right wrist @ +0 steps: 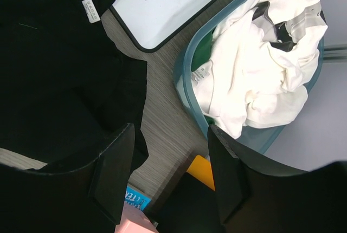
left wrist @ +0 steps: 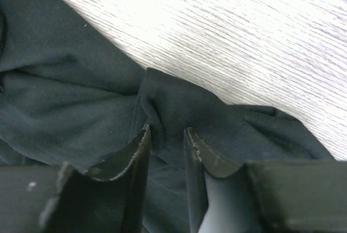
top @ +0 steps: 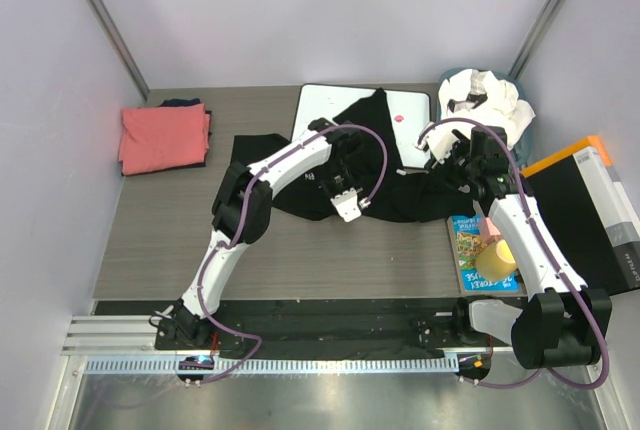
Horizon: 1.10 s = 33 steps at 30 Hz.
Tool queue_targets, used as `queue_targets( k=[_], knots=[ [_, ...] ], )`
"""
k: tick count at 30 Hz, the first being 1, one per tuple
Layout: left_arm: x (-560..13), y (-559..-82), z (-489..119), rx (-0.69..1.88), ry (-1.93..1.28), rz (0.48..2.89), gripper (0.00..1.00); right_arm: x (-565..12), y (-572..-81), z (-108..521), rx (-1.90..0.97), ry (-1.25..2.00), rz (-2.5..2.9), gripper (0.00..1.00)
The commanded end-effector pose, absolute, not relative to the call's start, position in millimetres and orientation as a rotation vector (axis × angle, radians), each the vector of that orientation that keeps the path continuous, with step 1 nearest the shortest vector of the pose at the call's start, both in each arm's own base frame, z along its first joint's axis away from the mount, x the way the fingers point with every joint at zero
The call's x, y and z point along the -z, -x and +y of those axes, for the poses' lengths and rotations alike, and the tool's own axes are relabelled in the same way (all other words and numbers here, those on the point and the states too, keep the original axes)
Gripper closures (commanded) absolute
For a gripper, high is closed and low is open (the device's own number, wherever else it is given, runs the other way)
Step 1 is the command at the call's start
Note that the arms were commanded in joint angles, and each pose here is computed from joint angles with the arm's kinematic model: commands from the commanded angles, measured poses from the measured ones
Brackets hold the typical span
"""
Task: Fold and stack the t-shirts
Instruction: Flatten out the tshirt
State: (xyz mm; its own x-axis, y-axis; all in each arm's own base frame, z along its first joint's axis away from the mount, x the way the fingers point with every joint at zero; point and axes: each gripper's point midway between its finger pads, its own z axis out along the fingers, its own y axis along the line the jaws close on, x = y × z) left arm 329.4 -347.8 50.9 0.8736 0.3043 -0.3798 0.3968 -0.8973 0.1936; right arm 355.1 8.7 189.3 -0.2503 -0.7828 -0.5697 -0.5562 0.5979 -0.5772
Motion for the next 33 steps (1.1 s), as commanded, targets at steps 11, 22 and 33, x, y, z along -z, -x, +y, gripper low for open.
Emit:
queue_targets(
  k=[11,22,33],
  knots=[
    [-56,-309,-346,0.581,-2.806,0.287,0.65,-213,-362,21,0.292,1.047,1.878,0.39],
    [-63,-332,-374,0.472,-2.692,0.306,0.60,-212,-364,21,0.298,1.053,1.872,0.39],
    [-58,-341,-391,0.427,-2.635,0.301,0.63,-213,-367,21,0.305,1.066,1.860,0.40]
  ],
)
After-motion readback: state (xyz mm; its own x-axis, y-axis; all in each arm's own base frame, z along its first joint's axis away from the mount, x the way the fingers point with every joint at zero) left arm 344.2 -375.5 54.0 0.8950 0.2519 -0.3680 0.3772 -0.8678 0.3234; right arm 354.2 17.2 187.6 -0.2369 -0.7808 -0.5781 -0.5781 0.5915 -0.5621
